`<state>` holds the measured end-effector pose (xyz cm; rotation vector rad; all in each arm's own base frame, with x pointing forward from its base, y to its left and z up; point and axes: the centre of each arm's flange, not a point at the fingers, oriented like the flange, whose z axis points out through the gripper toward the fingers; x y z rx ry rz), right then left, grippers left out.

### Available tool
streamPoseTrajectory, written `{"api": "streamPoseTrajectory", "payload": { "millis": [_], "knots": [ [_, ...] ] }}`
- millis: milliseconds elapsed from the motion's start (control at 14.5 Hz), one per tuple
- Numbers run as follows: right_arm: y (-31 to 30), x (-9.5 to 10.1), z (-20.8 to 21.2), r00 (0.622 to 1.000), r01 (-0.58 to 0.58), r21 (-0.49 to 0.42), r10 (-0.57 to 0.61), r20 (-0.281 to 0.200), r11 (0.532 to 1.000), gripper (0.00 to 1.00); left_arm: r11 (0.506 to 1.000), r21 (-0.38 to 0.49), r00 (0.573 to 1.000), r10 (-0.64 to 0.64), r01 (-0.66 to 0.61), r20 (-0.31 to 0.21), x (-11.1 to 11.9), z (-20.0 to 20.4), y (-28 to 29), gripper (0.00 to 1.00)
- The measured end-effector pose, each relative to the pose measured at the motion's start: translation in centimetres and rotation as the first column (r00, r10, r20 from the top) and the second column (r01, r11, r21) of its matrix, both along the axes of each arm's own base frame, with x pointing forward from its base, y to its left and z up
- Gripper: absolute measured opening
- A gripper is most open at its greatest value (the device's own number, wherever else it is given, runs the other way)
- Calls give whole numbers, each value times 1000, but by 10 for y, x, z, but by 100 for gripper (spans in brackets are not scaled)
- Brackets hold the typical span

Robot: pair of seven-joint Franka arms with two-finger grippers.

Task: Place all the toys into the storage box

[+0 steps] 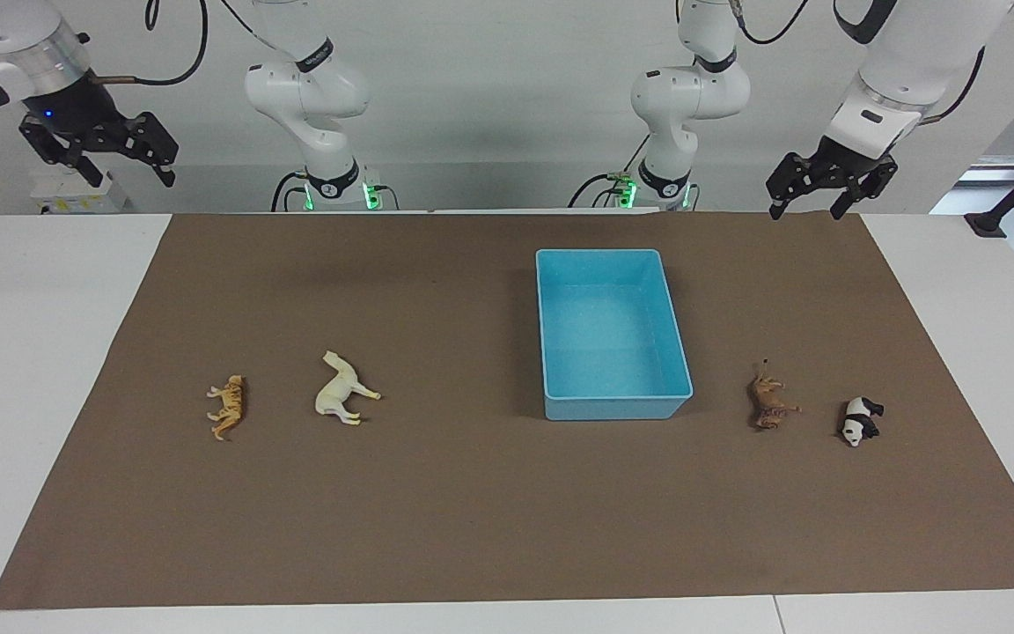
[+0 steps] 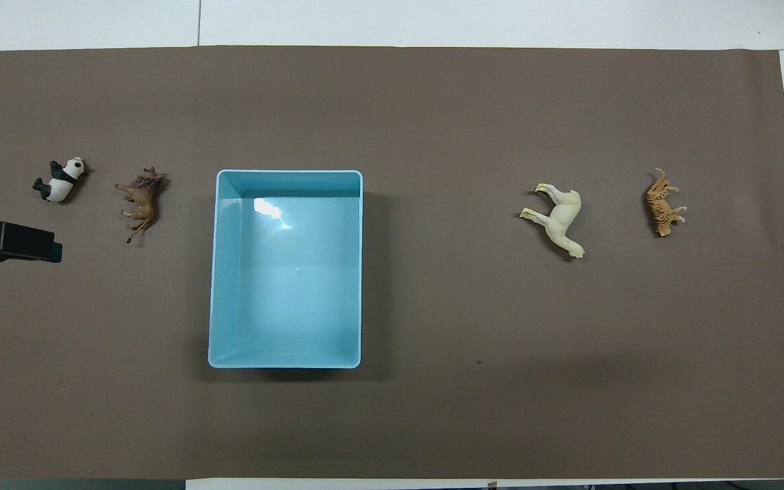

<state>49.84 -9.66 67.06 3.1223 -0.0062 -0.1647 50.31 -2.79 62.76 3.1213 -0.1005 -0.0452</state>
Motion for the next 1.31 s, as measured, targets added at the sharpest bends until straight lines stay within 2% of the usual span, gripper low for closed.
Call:
{"api": "streamPoseTrajectory", "payload": {
  "millis": [760,899,1037,1313],
  "knots": [
    [-5,-1,-3,1000,10,-2,-10,-5,1000,100,1000,0,1000,0,0,0,0,0,0,100],
    [-11,-1,-10,1000,19,-3,-19,7,1000,100,1000,0,1000,0,0,0,0,0,0,100],
    [-15,-1,-33,999,20,-5,-20,38,1000,100,1000,0,1000,0,0,0,0,0,0,100],
    [-12,-1,-99,1000,9,1,-9,29,1000,100,1000,0,1000,0,0,0,0,0,0,100]
  ]
}}
